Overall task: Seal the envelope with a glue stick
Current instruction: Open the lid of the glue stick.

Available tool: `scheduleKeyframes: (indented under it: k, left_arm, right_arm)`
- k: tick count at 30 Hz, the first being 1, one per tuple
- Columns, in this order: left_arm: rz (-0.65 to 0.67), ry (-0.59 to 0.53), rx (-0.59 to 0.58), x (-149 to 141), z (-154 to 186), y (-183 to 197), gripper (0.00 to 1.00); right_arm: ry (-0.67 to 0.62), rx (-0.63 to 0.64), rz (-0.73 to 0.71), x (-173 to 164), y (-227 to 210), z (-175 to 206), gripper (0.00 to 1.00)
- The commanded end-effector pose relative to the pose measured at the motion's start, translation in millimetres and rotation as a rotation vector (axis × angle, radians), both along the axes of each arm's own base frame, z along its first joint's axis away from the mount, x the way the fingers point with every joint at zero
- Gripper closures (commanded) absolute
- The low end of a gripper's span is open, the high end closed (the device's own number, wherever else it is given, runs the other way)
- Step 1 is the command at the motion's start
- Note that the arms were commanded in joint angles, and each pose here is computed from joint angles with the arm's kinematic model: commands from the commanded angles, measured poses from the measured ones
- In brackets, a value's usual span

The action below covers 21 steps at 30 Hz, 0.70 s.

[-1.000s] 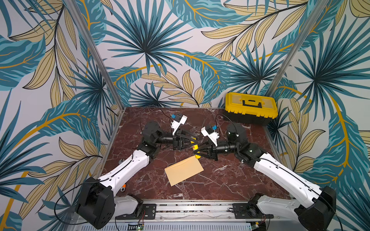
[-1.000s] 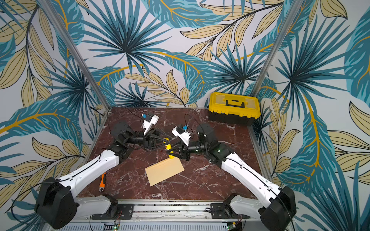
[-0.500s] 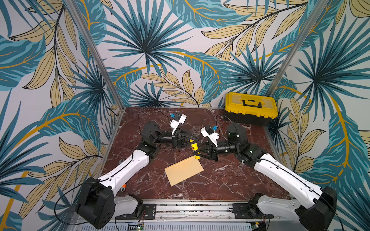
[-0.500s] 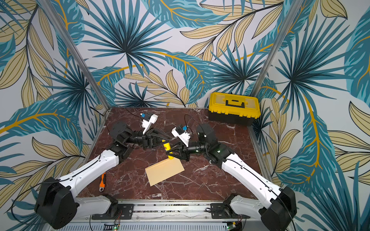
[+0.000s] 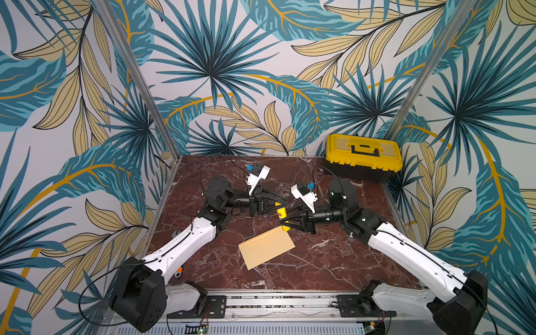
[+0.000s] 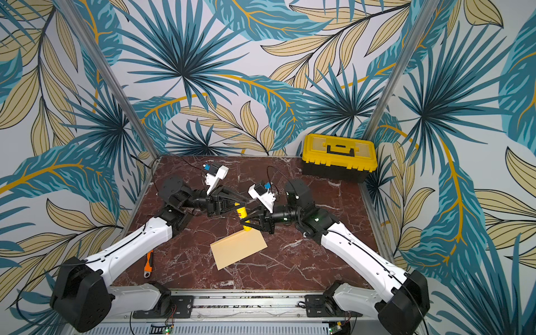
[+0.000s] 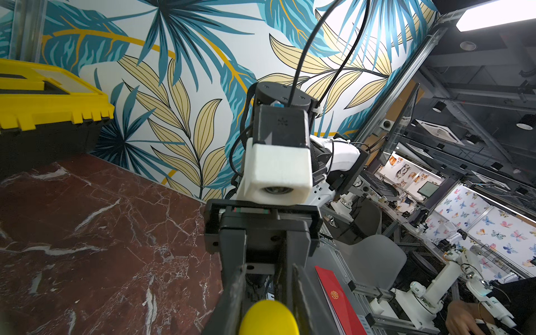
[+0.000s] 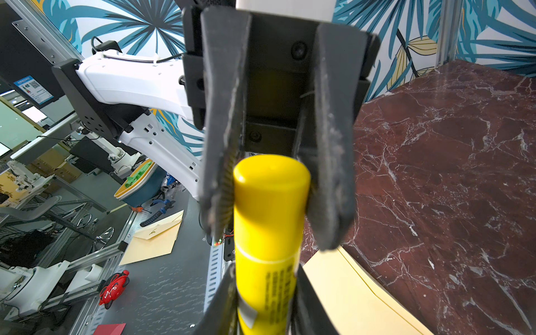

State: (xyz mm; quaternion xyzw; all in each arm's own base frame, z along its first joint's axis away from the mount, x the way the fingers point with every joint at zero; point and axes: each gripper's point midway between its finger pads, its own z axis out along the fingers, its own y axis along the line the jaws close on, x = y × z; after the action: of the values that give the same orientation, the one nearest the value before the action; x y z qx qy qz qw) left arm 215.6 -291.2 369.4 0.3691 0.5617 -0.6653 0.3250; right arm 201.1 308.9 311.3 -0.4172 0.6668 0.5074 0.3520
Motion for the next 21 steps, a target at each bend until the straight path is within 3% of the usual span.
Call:
scheduleKeyframes:
  k: [1,21]
  left_arm:
    - [0.008,-0.072,-0.039,-7.4,17.5,4.1,0.88]
    - [0.092,-0.097,-0.052,0.7,26.6,11.1,0.98]
  right_arm:
    - [0.057,-0.066,0.04,-9.9,1.0,-32.3,1.0]
    - [0.126,-0.206,0.002,-21.8,-14.1,-92.1,1.0]
